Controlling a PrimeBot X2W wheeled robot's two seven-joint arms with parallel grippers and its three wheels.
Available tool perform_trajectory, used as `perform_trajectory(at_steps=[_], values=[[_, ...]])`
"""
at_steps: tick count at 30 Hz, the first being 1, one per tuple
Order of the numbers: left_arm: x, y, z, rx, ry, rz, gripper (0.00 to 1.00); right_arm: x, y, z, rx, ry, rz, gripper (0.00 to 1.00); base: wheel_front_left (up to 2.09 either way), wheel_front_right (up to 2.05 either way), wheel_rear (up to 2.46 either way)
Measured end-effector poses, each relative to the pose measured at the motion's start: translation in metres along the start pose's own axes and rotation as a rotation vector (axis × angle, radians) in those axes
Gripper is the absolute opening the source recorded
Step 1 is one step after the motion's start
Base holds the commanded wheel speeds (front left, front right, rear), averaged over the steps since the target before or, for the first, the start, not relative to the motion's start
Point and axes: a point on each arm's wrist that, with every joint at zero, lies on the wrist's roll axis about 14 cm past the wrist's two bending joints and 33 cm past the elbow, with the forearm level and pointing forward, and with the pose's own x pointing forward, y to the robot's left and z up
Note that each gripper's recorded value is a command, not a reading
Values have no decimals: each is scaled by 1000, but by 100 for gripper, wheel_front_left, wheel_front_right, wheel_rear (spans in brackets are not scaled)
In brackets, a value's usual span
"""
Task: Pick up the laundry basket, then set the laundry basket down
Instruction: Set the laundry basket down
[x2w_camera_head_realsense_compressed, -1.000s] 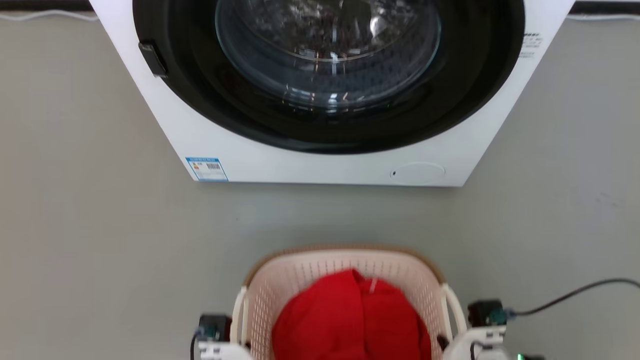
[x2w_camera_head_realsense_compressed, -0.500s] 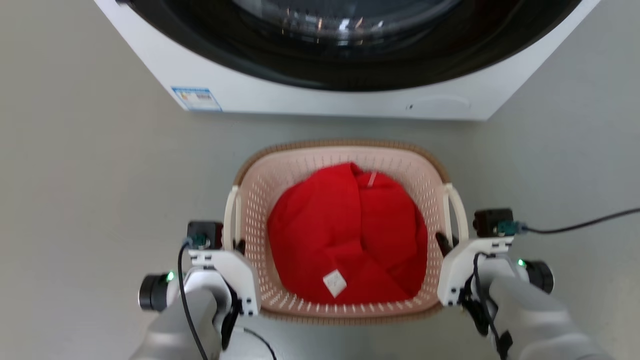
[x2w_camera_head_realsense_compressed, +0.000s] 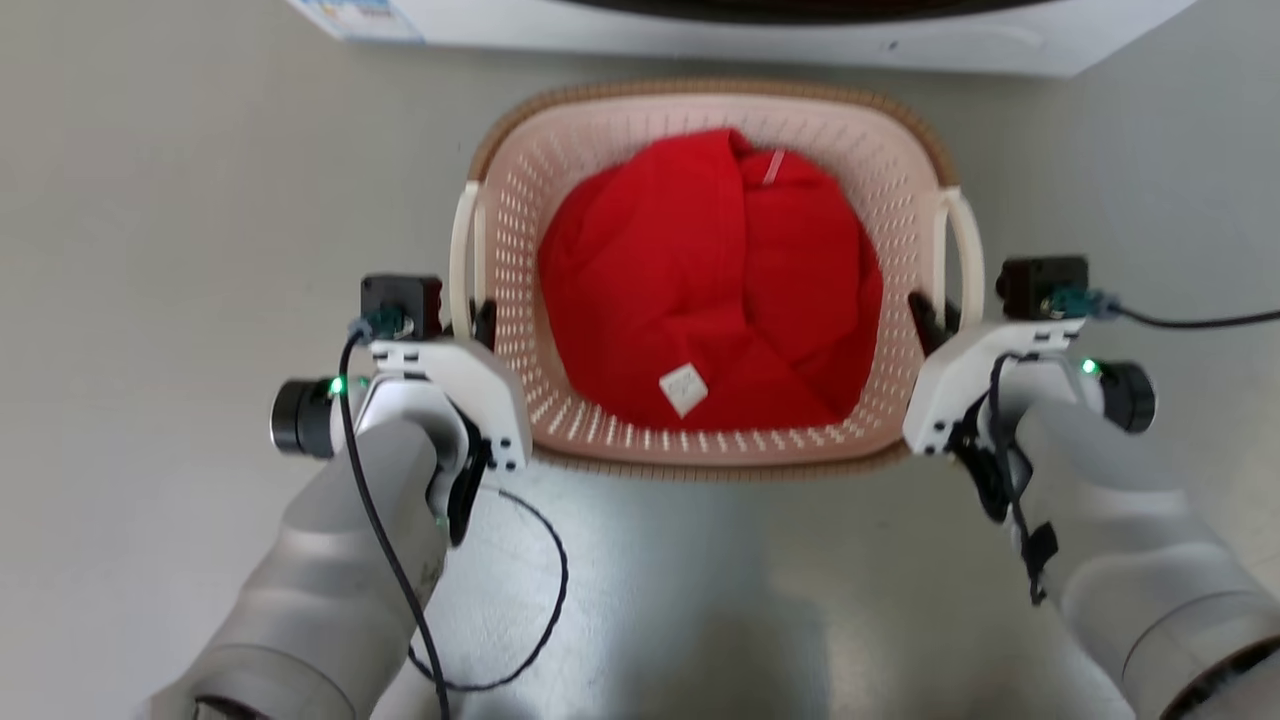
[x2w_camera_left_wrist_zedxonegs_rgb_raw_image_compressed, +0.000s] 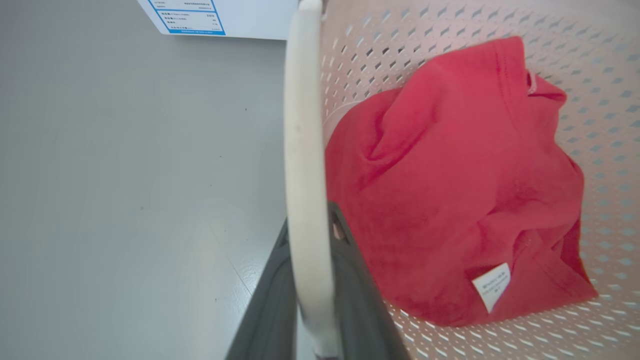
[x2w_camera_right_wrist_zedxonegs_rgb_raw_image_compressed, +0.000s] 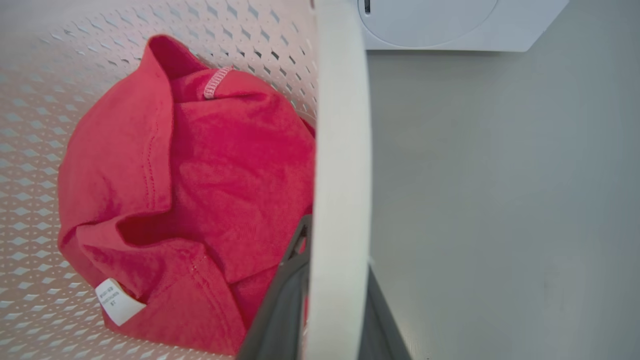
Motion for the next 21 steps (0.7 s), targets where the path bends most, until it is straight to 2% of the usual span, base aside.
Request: perform_trajectory(at_steps=[12,21], values=[[43,15,-9,3,20,22,0,56,-17,-13,-23,32,-13,0,0,0,0],[52,25,-19,-7,36,45,0,71,-19,-28,-37,56,-13,0,0,0,0]])
